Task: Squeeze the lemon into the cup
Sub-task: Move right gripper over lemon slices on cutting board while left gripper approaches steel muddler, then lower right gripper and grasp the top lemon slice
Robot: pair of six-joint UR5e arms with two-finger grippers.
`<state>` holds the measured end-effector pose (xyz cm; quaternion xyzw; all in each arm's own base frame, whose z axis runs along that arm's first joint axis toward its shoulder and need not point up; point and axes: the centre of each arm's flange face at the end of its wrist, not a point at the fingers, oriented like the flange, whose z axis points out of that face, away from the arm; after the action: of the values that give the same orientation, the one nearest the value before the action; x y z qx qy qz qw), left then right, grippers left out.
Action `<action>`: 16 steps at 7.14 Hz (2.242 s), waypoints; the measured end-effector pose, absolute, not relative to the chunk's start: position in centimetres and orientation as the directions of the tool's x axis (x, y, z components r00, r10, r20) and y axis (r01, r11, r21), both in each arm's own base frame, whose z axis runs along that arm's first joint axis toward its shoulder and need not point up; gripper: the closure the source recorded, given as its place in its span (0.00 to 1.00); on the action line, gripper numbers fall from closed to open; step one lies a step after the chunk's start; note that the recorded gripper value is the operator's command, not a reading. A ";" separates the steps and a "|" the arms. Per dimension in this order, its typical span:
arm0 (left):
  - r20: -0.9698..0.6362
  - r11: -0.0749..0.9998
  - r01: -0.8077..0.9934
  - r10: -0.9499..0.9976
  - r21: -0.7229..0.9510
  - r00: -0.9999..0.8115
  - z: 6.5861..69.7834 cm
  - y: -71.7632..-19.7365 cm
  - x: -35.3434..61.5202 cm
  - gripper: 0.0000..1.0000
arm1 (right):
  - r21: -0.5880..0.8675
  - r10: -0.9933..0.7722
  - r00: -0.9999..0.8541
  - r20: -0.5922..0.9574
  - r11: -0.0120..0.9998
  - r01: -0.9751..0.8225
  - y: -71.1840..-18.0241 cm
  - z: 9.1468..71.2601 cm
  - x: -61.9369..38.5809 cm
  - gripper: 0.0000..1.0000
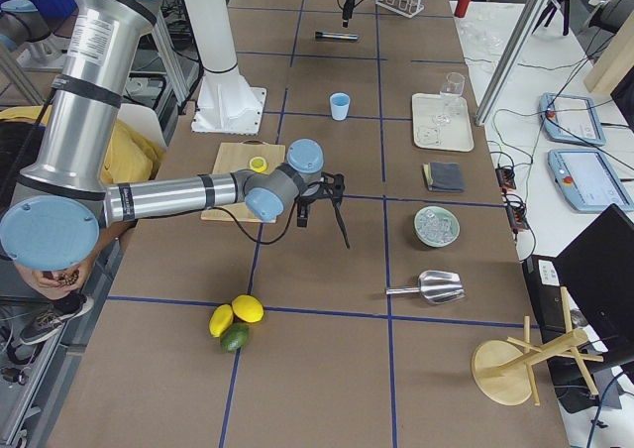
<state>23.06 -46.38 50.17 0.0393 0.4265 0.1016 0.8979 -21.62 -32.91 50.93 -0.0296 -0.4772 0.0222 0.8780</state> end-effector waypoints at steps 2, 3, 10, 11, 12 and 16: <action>-0.768 0.971 -0.144 0.237 0.189 0.595 49.4 -46.4 23.1 0.01 | -0.109 0.110 0.525 0.844 0.993 -0.033 -26.2 45.7 -30.0 0.00; -0.770 0.970 -0.142 0.242 0.197 0.590 49.2 -46.5 23.1 0.01 | -0.110 0.116 0.523 0.845 0.993 -0.043 -23.3 43.7 -32.4 0.00; -0.778 0.966 -0.132 0.258 0.223 0.573 47.6 -46.5 22.9 0.01 | -0.107 0.135 0.632 0.763 0.991 -0.083 -15.8 40.1 -40.0 0.01; -0.778 0.966 -0.132 0.259 0.224 0.573 47.5 -46.5 22.9 0.01 | -0.103 0.133 0.638 0.759 0.991 -0.084 -15.6 40.5 -40.4 0.01; -0.778 0.966 -0.132 0.259 0.224 0.572 47.5 -46.5 22.9 0.01 | -0.101 0.131 0.642 0.755 0.991 -0.084 -15.5 40.7 -40.6 0.01; -0.779 0.965 -0.131 0.262 0.229 0.570 47.2 -46.4 22.8 0.01 | -0.093 0.131 0.642 0.755 0.991 -0.093 -15.7 40.7 -42.1 0.05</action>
<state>22.83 -46.42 47.21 0.0731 0.4501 0.1113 0.8830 -42.10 -15.72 40.69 -0.0226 -0.4185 0.0616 0.9058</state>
